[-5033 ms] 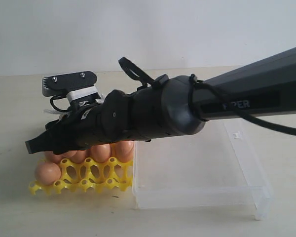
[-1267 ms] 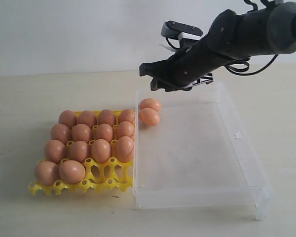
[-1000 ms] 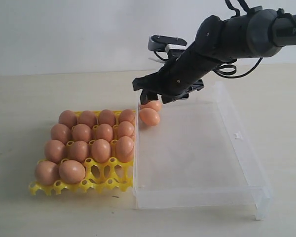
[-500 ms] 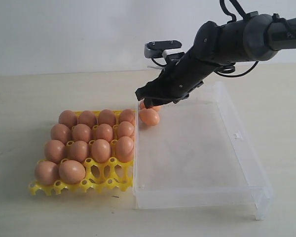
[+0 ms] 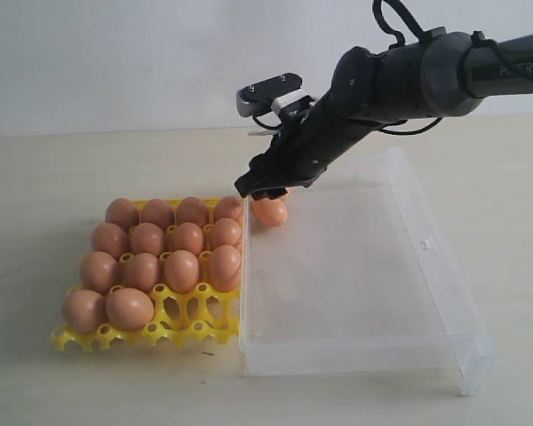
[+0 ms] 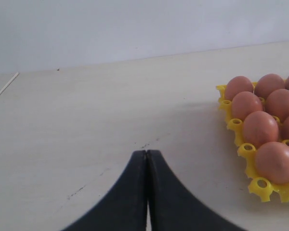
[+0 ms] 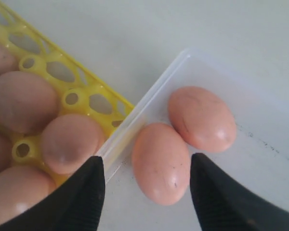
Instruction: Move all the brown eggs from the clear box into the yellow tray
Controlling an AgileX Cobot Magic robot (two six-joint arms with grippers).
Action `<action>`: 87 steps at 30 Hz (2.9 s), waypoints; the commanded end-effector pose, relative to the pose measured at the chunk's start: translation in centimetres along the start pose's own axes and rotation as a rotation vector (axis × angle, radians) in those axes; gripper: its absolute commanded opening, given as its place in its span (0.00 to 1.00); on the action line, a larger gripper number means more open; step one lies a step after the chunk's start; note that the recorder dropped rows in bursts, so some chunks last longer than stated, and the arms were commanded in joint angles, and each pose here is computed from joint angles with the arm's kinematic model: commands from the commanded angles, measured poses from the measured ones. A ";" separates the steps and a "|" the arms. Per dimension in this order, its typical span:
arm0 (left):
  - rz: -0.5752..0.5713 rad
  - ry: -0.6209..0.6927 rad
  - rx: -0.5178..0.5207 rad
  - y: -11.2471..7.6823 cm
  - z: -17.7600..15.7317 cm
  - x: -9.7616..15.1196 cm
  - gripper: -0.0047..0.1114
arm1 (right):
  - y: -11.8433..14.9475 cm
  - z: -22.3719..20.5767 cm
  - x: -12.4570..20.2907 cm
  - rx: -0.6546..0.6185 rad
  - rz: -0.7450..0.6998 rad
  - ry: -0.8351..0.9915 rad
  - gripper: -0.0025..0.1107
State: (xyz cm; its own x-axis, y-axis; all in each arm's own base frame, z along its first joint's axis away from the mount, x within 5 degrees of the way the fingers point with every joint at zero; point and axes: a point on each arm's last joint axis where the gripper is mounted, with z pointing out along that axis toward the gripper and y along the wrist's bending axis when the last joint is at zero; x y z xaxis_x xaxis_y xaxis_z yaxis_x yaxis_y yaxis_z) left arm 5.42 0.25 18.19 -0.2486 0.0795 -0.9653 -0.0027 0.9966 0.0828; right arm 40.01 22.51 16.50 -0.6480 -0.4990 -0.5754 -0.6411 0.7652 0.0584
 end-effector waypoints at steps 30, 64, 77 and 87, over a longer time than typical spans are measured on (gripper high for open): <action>-0.008 -0.020 -0.001 0.0 -0.1 -0.2 0.04 | -0.8 3.0 1.0 0.038 -0.053 -0.006 0.48; -0.008 -0.020 -0.001 0.0 -0.1 -0.2 0.04 | -0.8 5.3 3.0 0.008 0.030 0.074 0.02; -0.008 -0.020 -0.001 0.0 -0.1 -0.2 0.04 | 0.4 -1.2 8.5 0.120 0.146 -0.024 0.02; -0.008 -0.020 -0.001 0.0 -0.1 -0.2 0.04 | 1.4 -8.1 9.4 0.160 0.220 -0.182 0.02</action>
State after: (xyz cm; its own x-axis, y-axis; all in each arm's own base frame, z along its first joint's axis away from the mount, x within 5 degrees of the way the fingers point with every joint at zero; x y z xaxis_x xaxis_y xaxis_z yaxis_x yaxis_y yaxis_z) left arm 5.42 0.25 18.19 -0.2486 0.0795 -0.9653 -0.0027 0.9966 0.0828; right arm 30.18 15.90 17.13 -0.6787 -0.2623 -0.6860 -0.4219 0.9038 0.0718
